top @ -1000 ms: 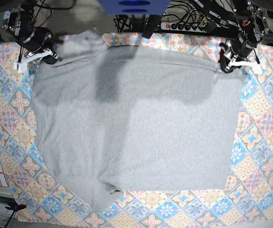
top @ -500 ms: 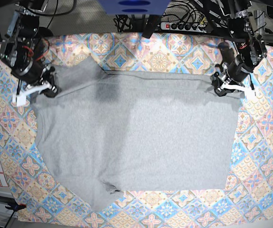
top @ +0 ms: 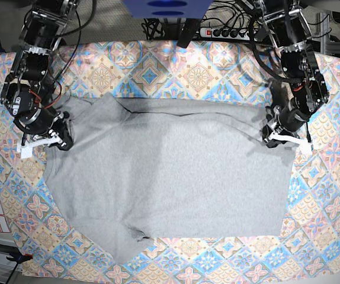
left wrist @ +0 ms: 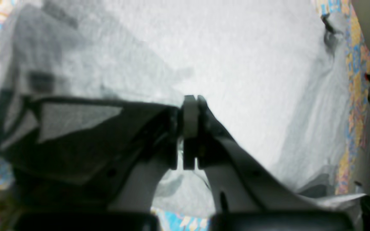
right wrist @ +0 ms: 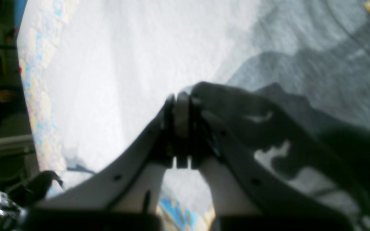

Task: Fold the T-shirt properly
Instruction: 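Drag both grippers toward the hem, folding the collar end over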

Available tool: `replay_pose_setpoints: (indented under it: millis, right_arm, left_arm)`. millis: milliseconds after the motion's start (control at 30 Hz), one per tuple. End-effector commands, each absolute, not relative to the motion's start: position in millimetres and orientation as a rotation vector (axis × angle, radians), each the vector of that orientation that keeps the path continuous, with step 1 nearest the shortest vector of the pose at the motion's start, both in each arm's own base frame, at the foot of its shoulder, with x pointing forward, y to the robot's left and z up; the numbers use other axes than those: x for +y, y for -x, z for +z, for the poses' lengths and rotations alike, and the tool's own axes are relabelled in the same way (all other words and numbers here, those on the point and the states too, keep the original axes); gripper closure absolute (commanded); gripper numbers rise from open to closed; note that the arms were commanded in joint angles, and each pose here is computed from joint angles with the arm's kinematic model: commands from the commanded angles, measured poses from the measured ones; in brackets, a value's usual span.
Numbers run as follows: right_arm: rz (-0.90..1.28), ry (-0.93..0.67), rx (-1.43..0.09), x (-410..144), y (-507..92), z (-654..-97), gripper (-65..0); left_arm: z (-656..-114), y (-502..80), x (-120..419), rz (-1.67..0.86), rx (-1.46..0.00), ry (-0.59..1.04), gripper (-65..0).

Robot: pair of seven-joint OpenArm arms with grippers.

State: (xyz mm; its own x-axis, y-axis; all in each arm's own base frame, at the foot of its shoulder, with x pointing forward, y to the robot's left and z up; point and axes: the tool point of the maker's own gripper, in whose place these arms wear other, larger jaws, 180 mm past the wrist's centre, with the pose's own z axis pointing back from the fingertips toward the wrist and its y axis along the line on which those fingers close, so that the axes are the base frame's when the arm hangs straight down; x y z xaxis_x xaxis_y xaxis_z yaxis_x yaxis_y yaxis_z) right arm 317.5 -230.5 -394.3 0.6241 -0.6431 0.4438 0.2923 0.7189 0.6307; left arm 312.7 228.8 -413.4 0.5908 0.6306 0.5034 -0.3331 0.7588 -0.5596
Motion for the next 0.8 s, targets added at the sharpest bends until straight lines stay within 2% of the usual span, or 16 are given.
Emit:
replay_pose_setpoints:
  millis: [0,467,767]
  right_arm:
    - [-0.559,-0.551,-0.760,-237,-332,-380,0.0]
    - [-0.598,-0.614,-0.790,-237,-376,-368,0.0]
    - [-0.626,-0.633,-0.782,-237,-387,-371,-0.2]
  left_arm:
    - [-403,-321,234,0.574,-0.786,0.440,0.0]
    - [-396,-331,245,0.606,-0.867,0.416,0.0]
    - [-395,-332,245,0.607,-0.871,0.416,0.0]
